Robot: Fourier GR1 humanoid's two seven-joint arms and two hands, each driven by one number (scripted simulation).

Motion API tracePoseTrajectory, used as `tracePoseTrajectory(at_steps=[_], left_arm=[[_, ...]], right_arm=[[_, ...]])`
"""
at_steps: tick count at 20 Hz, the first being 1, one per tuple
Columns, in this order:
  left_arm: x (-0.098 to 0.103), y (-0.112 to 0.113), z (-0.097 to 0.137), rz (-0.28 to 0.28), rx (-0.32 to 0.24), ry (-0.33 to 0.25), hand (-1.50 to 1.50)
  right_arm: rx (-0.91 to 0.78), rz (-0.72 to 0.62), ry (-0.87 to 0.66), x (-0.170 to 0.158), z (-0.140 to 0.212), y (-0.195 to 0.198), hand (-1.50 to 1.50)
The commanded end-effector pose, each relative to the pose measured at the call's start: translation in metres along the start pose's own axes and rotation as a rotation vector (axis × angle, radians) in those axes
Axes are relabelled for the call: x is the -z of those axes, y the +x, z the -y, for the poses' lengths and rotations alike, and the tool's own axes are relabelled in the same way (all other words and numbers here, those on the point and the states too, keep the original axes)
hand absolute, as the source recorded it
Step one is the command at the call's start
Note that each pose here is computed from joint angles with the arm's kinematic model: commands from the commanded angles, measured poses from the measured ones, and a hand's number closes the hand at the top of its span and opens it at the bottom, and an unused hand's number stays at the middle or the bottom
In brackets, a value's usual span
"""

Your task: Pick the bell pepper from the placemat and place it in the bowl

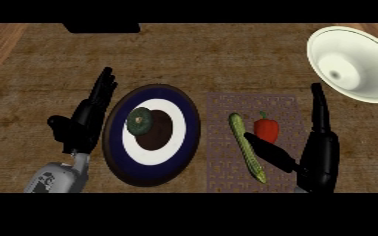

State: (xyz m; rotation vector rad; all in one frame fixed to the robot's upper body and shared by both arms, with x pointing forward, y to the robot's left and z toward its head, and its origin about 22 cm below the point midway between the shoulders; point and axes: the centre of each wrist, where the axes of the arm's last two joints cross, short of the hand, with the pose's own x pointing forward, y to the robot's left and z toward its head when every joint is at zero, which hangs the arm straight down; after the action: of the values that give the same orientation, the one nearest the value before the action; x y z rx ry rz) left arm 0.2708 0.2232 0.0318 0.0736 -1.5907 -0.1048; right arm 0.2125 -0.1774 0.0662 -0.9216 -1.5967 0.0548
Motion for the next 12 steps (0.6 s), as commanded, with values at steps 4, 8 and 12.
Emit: tracePoseTrajectory(at_steps=[4, 8, 12], left_arm=[[-0.007, -0.007, 0.0, -0.012, 0.004, -0.029, 0.0], [0.009, 0.01, -0.012, 0.013, 0.02, -0.012, 0.0], [0.002, 0.007, 0.007, 0.018, 0.011, -0.001, 0.0]], right_arm=[[-0.124, -0.245, 0.126, 0.014, 0.014, 0.035, -1.5], [-0.154, -0.327, 0.227, 0.02, 0.01, 0.035, -1.5], [-0.205, -0.379, 0.277, 0.023, 0.001, 0.014, -1.5]])
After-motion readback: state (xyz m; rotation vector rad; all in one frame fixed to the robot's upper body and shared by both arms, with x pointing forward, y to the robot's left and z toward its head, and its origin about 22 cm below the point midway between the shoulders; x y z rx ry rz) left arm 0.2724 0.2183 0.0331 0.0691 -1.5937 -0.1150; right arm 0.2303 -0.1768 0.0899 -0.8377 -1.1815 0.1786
